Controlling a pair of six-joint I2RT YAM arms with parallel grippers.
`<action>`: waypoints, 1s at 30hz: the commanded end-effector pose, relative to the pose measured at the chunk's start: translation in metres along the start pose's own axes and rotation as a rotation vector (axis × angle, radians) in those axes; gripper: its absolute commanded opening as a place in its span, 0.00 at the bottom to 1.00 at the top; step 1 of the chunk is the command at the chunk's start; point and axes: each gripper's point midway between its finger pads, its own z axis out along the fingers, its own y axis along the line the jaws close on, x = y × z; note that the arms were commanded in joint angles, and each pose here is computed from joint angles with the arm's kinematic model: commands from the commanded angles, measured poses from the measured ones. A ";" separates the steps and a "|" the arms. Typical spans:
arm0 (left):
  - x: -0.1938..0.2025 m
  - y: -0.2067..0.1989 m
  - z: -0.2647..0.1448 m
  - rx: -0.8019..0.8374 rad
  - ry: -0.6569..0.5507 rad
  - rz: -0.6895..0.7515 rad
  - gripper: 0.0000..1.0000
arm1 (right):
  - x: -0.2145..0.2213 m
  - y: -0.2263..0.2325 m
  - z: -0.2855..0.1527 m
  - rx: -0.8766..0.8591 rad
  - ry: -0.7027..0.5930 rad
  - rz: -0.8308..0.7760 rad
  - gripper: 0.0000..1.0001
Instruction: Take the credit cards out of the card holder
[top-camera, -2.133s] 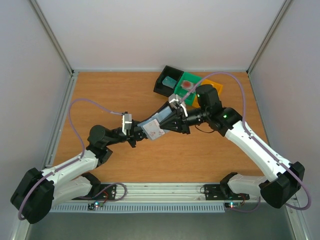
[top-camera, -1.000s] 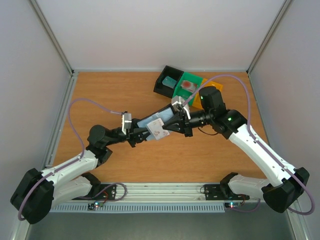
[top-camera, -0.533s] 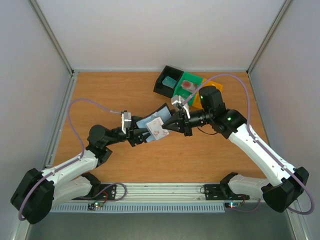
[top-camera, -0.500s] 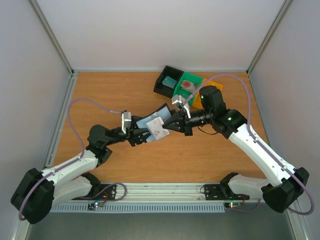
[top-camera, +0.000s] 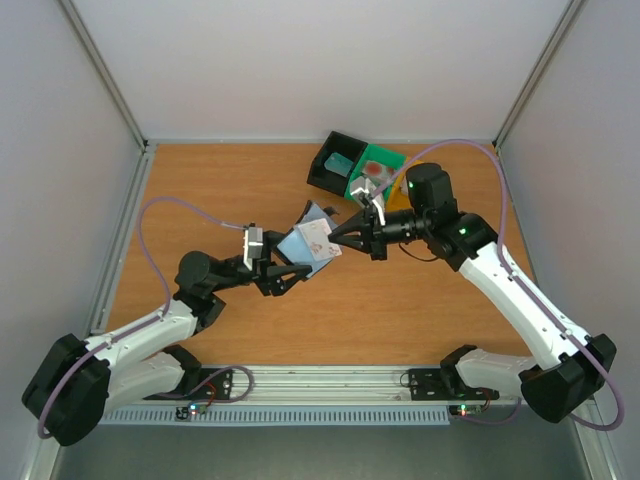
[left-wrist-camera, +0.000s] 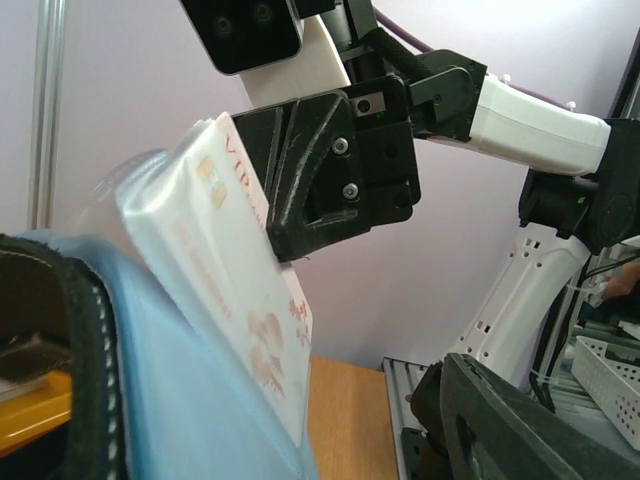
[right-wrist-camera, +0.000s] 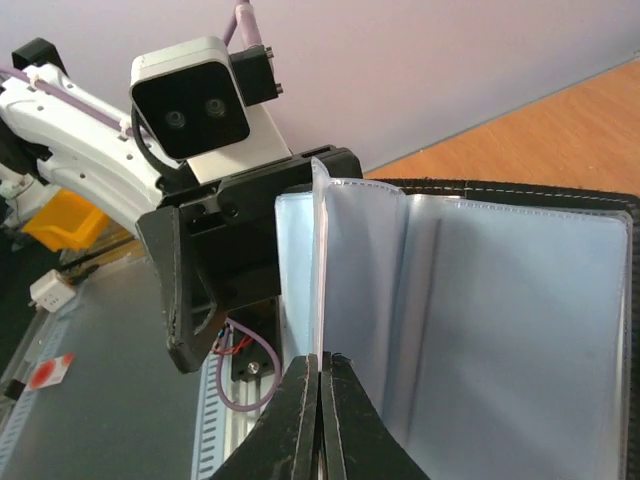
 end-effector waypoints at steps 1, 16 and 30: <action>-0.011 -0.012 0.000 0.052 -0.044 0.068 0.62 | -0.010 0.001 -0.001 -0.010 -0.019 -0.023 0.01; -0.009 -0.006 -0.001 0.016 -0.044 0.040 0.00 | 0.008 0.005 -0.016 0.012 0.041 -0.028 0.01; 0.043 0.033 -0.009 -0.184 0.111 -0.165 0.00 | -0.009 -0.022 -0.071 0.320 -0.038 -0.045 0.01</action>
